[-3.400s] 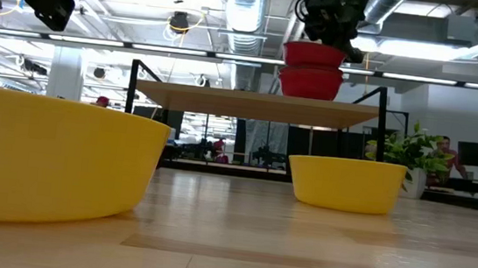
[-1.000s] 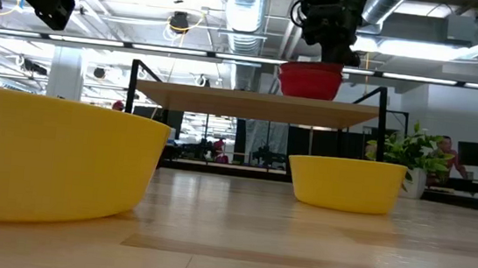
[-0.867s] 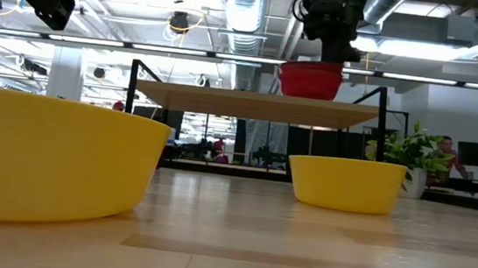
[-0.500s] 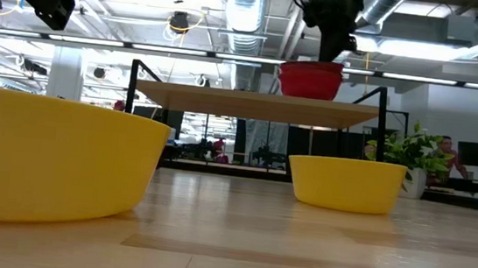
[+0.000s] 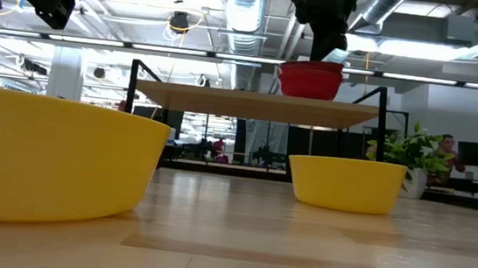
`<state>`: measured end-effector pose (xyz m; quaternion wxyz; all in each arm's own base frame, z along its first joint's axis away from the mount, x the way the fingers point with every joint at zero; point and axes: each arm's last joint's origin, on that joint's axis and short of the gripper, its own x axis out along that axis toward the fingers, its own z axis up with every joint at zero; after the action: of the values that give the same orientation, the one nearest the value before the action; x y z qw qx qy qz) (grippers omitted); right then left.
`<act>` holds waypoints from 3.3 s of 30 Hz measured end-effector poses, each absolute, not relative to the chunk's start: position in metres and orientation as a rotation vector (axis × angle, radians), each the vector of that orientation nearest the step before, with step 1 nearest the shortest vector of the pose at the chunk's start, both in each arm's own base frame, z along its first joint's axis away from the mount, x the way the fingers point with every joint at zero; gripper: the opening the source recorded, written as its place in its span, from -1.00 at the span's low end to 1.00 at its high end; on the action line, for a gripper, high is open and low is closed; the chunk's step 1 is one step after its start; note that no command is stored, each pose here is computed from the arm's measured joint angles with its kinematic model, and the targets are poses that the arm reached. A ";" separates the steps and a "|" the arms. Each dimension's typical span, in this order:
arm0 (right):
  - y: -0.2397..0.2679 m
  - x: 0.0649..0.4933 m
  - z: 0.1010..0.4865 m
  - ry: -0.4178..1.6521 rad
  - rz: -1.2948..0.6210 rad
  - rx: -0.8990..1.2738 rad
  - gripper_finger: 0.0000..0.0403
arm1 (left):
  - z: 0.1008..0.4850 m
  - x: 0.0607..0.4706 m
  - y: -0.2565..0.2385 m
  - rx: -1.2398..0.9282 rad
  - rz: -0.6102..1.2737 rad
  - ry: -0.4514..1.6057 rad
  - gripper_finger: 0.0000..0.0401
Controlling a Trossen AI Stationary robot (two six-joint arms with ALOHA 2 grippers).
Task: Pick & Place Mini bowls
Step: Stack the red bowl on the red bowls on the shelf, then put the top yellow bowl on the shelf
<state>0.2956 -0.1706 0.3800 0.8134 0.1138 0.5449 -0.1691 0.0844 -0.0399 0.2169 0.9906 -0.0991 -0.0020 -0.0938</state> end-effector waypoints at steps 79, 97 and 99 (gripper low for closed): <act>-0.085 0.326 0.429 1.091 -0.070 0.229 -1.00 | 0.216 0.086 -0.041 -0.197 -0.188 0.005 0.08; 0.062 0.309 0.448 1.096 0.147 0.223 -1.00 | 0.215 0.088 -0.042 -0.192 -0.191 0.017 0.08; 0.071 0.310 0.442 1.122 0.130 0.215 -1.00 | 0.215 0.088 -0.042 -0.192 -0.202 0.017 0.08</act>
<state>0.3103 0.0712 0.4417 0.8393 0.1015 0.5305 0.0616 0.0876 -0.0423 0.2155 0.9903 -0.0958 0.0085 -0.1006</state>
